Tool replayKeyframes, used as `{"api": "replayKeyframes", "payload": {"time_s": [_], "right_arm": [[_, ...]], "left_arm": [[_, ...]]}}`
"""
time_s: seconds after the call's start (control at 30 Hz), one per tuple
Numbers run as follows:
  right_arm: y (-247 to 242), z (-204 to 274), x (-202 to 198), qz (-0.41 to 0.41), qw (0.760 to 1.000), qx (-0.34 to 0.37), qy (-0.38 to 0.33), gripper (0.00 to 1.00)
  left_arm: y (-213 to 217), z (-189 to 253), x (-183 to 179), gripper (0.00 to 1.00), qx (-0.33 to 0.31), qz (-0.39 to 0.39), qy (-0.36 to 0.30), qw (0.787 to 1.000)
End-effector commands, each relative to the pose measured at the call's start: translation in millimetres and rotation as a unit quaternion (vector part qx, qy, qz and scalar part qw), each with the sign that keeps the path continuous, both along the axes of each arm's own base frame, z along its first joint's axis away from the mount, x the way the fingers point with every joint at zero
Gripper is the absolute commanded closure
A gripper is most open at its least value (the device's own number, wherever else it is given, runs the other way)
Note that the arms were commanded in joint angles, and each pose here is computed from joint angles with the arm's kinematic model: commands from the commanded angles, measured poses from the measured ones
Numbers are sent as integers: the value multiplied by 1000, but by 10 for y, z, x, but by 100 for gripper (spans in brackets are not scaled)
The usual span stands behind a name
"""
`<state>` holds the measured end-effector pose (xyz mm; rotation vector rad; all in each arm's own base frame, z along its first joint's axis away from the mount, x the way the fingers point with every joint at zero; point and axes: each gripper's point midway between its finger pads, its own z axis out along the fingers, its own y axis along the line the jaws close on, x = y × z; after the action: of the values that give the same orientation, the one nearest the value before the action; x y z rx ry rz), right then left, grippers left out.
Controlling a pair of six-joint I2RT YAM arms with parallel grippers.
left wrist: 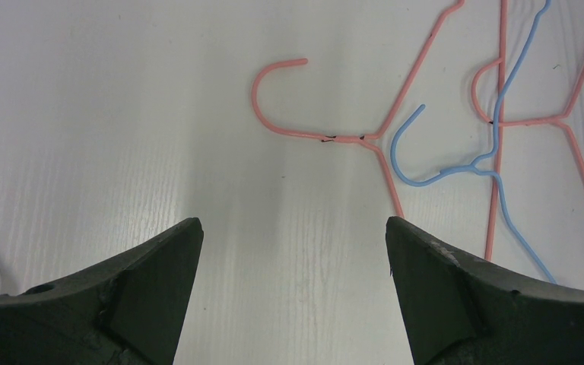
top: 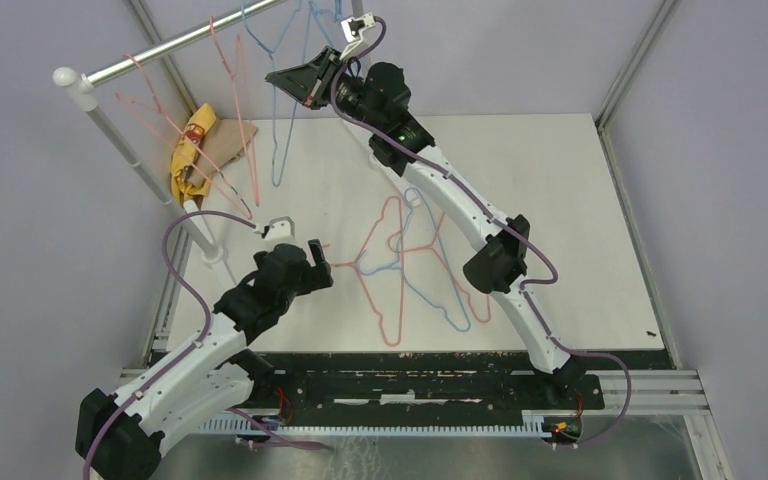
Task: Organize the hangers
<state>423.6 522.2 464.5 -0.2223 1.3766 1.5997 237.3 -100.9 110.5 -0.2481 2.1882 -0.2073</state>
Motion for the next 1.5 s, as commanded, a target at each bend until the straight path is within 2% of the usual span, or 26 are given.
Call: {"api": "replayKeyframes", "payload": {"time_s": [0.0,0.5,0.77,0.97,1.17,1.27,1.47], "right_arm": [[-127,348,27,-24,998,48,-40,99],[-173,189,311,-91,995,35,-21,97],[-209,153,361,-103,994,25,-12,87],[-244,183,388,-114,993,28,-8,91],[-275,183,426,-127,992,27,-4,82],[-288,180,443,-134,991,27,0,73],[-305,183,481,-142,989,34,2,68]], "left_arm": [[-53,50,41,4,-16,1,-14,1000],[-72,27,49,4,-14,-4,-10,1000],[-67,14,39,4,-15,-4,-10,1000],[-65,49,41,4,-17,-3,-14,1000],[-65,55,48,4,-17,-2,-15,1000],[-70,44,51,4,-15,-4,-13,1000],[-75,44,58,4,-14,-5,-14,1000]]}}
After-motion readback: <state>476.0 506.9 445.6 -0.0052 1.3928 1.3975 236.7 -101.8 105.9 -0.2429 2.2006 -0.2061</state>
